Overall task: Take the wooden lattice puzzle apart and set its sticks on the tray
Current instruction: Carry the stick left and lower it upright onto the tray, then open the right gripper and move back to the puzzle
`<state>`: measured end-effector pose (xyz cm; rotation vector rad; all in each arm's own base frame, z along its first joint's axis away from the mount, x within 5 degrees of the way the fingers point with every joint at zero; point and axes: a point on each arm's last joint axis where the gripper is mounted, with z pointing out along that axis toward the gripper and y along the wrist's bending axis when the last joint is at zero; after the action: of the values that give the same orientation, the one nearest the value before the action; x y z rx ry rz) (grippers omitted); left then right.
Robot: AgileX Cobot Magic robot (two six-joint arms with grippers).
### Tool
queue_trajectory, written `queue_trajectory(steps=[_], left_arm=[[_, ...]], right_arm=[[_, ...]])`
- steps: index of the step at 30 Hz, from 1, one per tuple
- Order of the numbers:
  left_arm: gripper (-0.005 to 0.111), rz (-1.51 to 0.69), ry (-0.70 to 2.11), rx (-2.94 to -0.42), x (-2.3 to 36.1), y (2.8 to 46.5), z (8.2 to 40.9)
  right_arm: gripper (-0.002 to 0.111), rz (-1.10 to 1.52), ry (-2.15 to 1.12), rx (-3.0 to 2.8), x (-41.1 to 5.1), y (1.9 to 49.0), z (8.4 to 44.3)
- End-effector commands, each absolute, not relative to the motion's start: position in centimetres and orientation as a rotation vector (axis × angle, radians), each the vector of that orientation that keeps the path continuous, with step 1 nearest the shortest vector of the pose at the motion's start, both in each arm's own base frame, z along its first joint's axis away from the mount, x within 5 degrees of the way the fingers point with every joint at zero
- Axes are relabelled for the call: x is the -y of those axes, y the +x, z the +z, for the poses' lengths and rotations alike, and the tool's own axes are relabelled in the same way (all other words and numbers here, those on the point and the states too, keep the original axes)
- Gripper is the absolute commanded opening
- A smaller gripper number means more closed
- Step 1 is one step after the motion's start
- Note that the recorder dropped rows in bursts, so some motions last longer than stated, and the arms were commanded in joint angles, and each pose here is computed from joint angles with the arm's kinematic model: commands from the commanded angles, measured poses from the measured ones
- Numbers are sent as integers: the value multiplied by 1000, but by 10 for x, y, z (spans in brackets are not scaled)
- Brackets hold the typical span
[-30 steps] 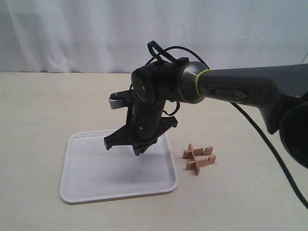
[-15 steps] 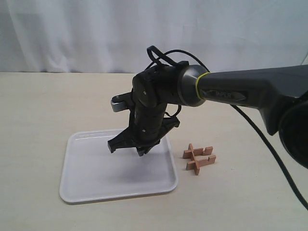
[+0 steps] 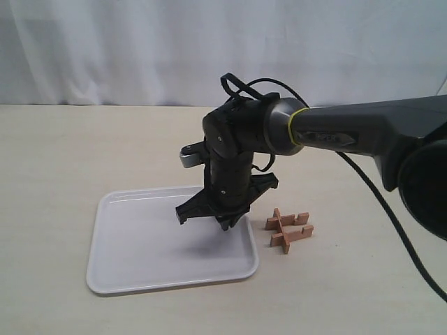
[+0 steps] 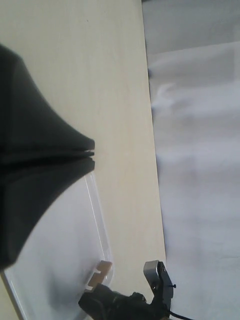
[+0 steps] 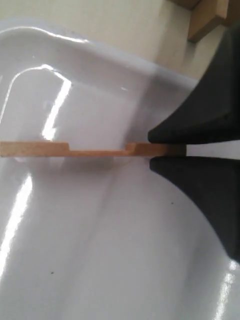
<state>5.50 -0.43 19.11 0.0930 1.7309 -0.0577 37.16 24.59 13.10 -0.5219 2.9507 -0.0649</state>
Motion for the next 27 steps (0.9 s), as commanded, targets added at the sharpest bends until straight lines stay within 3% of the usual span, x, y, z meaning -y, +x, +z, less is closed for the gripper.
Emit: queue_trajectory(steps=[1, 13, 20, 27], left_arm=[[0, -61, 90, -1721, 4, 55, 191], [0, -61, 90, -1721, 4, 55, 191], [0, -61, 90, -1721, 4, 55, 191], [0, -61, 90, -1721, 4, 55, 191]], right_arm=[[4, -157, -516, -2930, -239, 375, 131], [5, -138, -495, -2936, -240, 374, 131], [33, -147, -503, -2927, -240, 375, 131], [45, -147, -500, -2924, -241, 375, 138]])
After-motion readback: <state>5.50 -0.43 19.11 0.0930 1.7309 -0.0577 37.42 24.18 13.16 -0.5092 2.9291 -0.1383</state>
